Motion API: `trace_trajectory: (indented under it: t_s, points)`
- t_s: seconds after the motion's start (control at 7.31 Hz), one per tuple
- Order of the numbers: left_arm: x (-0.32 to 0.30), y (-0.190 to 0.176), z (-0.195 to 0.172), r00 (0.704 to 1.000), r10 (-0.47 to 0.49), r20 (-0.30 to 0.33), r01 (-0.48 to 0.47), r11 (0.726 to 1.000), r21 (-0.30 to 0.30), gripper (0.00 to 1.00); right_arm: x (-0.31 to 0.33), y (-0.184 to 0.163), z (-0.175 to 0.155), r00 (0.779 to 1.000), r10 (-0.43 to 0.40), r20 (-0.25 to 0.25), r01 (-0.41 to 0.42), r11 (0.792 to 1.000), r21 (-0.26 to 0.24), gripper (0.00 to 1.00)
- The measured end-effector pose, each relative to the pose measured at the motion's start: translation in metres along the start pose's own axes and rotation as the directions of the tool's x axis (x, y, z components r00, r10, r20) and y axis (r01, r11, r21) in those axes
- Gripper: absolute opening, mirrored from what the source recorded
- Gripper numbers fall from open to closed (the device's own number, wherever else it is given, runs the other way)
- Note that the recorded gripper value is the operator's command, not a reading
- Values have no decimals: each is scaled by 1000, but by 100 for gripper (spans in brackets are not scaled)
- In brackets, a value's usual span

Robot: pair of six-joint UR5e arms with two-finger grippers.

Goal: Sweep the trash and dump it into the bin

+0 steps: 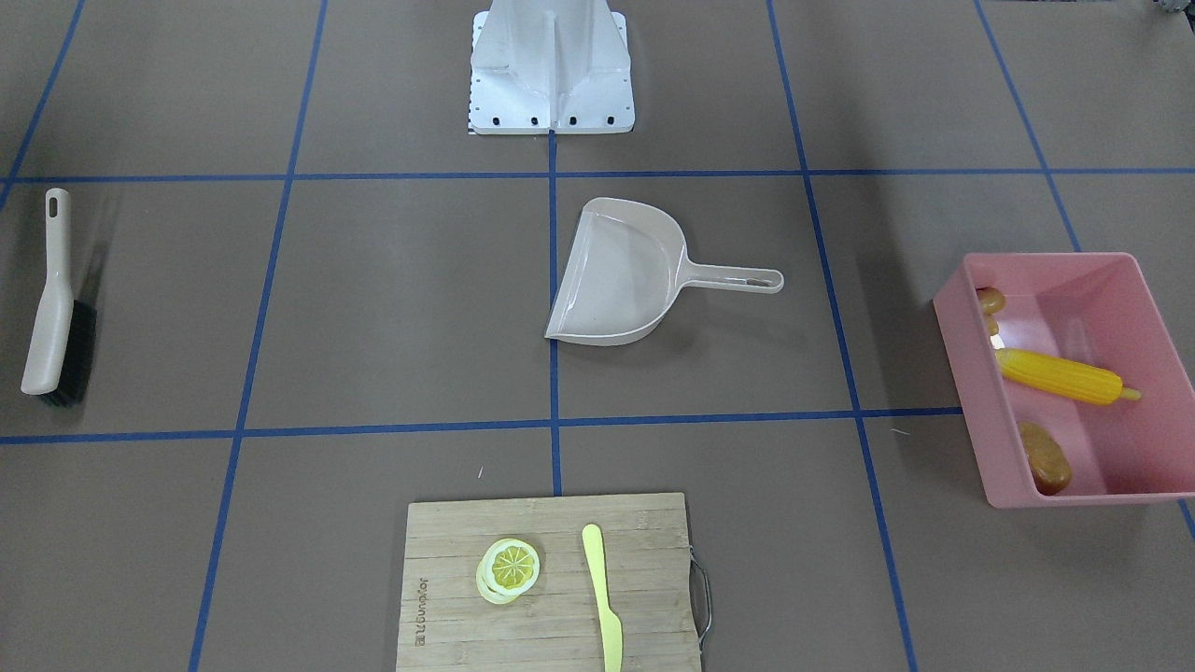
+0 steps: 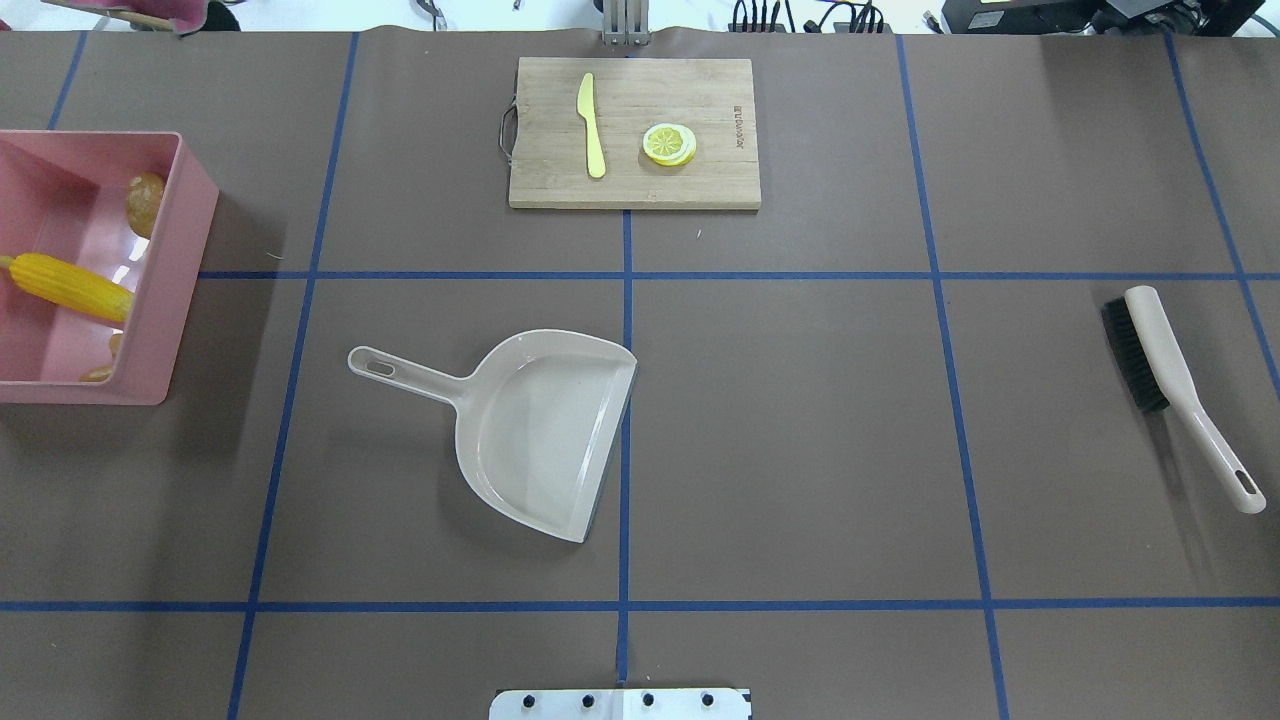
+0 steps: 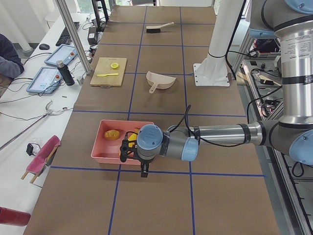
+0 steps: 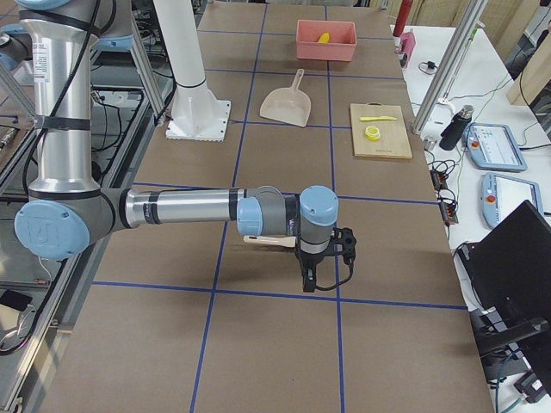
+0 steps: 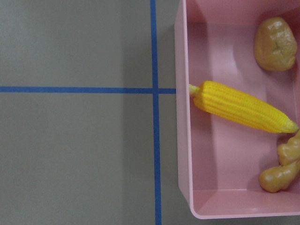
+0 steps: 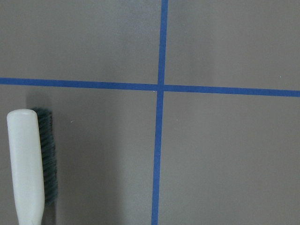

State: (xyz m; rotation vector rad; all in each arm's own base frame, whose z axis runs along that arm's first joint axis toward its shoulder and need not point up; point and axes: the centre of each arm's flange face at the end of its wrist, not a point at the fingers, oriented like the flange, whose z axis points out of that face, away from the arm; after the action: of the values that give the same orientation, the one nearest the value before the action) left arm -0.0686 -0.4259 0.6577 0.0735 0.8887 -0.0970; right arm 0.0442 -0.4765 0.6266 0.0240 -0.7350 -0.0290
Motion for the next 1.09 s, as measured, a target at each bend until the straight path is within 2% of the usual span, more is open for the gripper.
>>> trace_trajectory:
  t_s: [0.14,0.41,0.68,1.09]
  points:
    - [4,-7,0,999,-29,15,29,999,-34,99,1,0,0,1000,1,0,-1,1000,2,100]
    - [4,-17,0,996,-32,78,37,997,-63,99,3,2,0,1000,4,3,-4,1000,4,100]
    - [-8,-17,8,991,-31,127,41,996,-80,99,7,5,0,1000,9,6,-9,1000,5,100]
    - [-13,-16,10,989,-22,148,34,996,-80,99,7,5,0,1000,11,9,-11,1000,6,100]
